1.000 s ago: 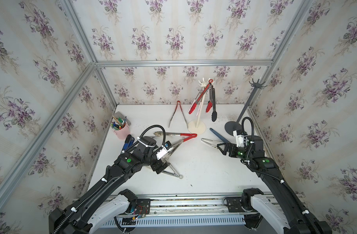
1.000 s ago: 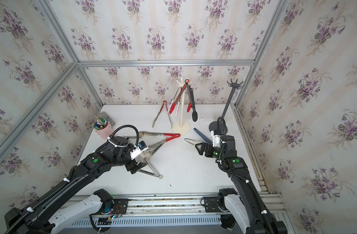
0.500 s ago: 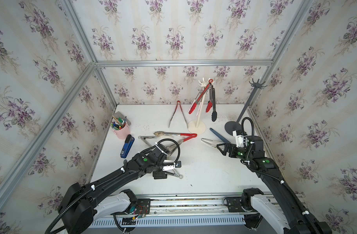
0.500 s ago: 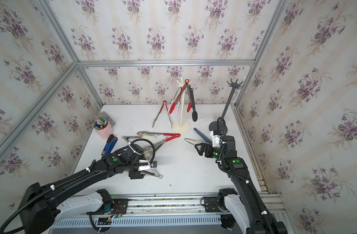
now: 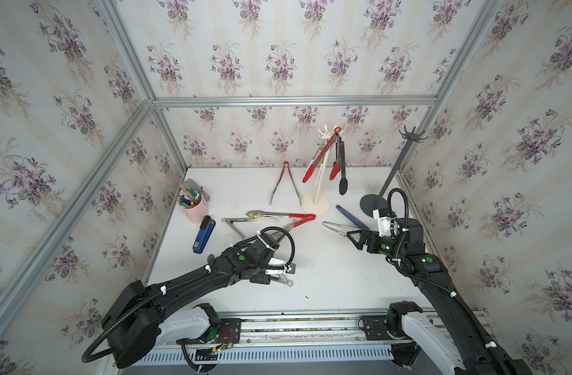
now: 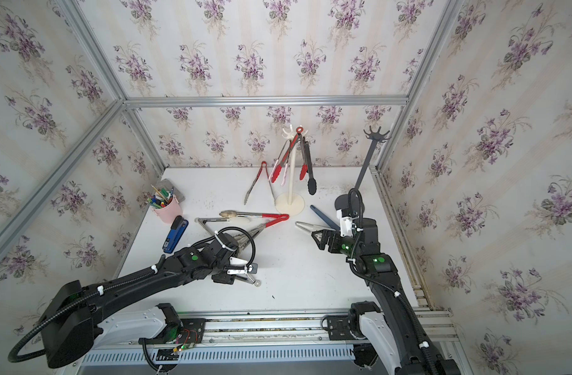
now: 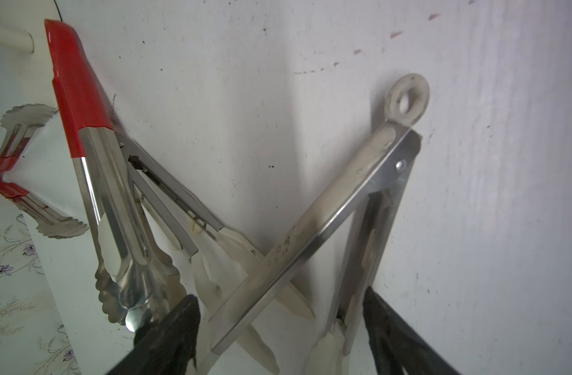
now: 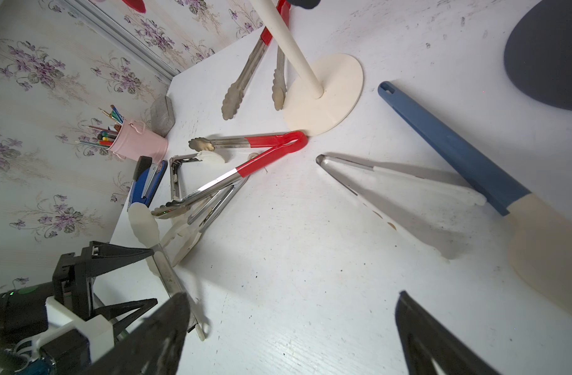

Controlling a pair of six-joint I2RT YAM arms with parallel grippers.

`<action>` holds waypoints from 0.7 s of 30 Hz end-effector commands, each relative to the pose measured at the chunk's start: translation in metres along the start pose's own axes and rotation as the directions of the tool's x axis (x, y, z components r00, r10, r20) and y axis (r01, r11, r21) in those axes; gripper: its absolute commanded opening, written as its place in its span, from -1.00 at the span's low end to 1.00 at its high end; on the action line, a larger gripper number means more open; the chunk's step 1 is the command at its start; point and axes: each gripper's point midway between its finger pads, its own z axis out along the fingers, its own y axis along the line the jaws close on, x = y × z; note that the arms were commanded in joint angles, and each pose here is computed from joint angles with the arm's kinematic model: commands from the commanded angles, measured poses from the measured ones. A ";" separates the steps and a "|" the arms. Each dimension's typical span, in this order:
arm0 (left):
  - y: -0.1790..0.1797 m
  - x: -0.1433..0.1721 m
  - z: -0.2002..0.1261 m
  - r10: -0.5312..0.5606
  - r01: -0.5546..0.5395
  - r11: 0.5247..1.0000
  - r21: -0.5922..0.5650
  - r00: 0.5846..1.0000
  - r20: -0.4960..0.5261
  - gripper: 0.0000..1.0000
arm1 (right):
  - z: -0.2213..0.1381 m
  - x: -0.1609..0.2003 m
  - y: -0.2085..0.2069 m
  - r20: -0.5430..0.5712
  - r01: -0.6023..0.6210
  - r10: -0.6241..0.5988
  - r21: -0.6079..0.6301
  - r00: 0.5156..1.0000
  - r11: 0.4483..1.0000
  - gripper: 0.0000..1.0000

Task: Hang food tongs on kitchen utensil racks
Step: Pick up the food tongs from the center of the board.

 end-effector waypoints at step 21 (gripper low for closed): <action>0.006 -0.010 0.034 0.093 -0.093 0.996 0.005 0.996 0.003 -0.44 | -0.002 -0.005 0.002 0.031 0.022 -0.022 -0.006 0.999 1.000 0.96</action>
